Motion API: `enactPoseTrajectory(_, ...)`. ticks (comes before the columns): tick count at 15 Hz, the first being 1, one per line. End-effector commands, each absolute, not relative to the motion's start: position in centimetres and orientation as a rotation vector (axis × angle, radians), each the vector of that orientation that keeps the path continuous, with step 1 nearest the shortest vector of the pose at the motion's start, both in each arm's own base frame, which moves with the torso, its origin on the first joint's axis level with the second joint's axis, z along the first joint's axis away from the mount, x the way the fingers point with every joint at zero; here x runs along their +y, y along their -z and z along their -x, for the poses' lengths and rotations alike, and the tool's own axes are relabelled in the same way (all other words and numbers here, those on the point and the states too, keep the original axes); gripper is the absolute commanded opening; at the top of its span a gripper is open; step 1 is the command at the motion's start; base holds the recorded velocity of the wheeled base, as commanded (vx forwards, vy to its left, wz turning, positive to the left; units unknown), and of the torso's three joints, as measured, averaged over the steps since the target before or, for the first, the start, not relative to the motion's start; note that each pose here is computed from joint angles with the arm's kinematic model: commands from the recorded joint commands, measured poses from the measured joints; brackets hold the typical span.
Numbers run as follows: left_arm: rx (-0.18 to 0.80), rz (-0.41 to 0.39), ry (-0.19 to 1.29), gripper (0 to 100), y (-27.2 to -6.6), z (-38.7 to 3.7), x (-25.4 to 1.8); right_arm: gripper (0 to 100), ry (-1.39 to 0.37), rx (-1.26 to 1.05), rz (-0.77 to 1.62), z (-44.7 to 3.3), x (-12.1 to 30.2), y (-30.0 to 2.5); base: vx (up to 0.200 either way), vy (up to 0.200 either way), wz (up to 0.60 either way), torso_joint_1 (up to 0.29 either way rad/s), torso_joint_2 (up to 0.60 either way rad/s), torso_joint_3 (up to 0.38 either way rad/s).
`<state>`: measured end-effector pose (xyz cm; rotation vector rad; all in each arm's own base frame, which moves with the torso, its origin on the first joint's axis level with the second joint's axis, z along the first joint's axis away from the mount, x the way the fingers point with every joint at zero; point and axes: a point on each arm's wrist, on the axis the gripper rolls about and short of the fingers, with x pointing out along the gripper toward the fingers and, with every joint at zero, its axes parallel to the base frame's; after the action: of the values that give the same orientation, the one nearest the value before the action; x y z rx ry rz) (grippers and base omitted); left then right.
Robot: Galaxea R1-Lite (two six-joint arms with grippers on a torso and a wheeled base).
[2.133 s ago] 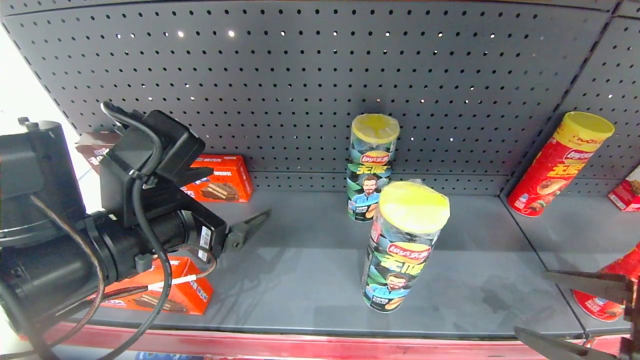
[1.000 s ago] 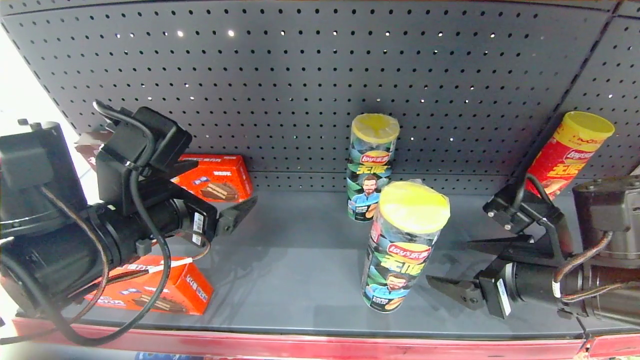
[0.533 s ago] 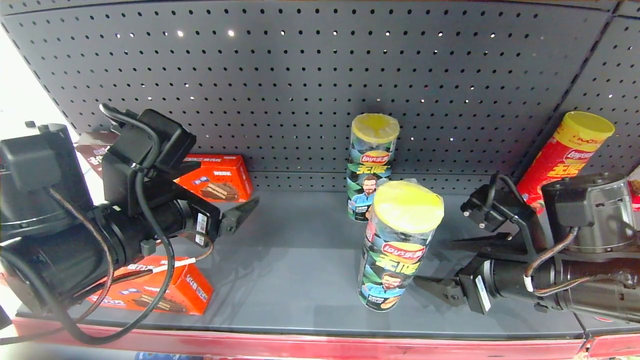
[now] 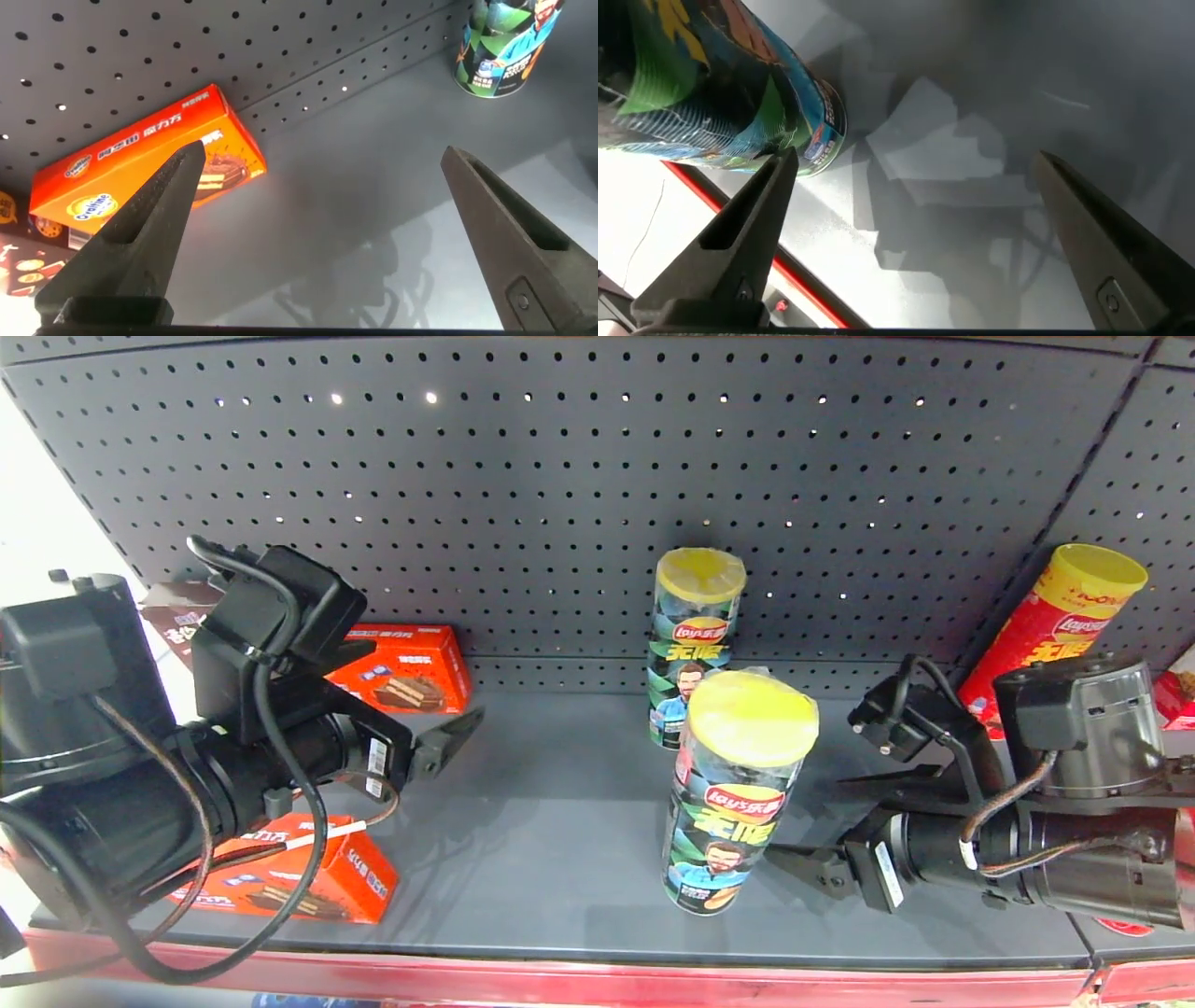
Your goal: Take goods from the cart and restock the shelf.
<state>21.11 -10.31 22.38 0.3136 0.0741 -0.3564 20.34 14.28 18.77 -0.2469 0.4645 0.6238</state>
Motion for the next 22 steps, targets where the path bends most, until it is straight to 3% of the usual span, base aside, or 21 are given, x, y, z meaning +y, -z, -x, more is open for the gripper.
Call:
enactPoseTrajectory(1,0.078,-0.314,0.350,100,-22.3,-21.2,-10.2,100,-0.630,0.464,0.248,-20.4,14.4,-18.8,0.000,0.000,0.00,0.000,0.00,0.000)
enactPoseTrajectory(15,0.085,-0.315,0.343,100,-22.1,-21.2,-10.0,100,-0.651,0.454,0.252,-20.9,15.5,-19.0,0.000,0.000,0.00,0.000,0.00,0.000)
enactPoseTrajectory(17,0.073,-0.313,0.341,100,-22.3,-20.3,-9.6,100,-0.636,0.412,0.236,-20.4,14.8,-20.1,0.000,0.000,0.00,0.000,0.00,0.000)
enactPoseTrajectory(20,-0.045,-0.277,0.339,100,-24.8,-16.2,-7.9,100,-0.571,0.216,0.169,-18.0,12.0,-24.5,0.000,0.000,0.00,0.000,0.00,0.000)
enactPoseTrajectory(22,-0.087,-0.256,0.330,100,-25.4,-14.4,-6.9,100,-0.550,0.118,0.138,-16.1,10.7,-26.1,0.000,0.000,0.00,0.000,0.00,0.000)
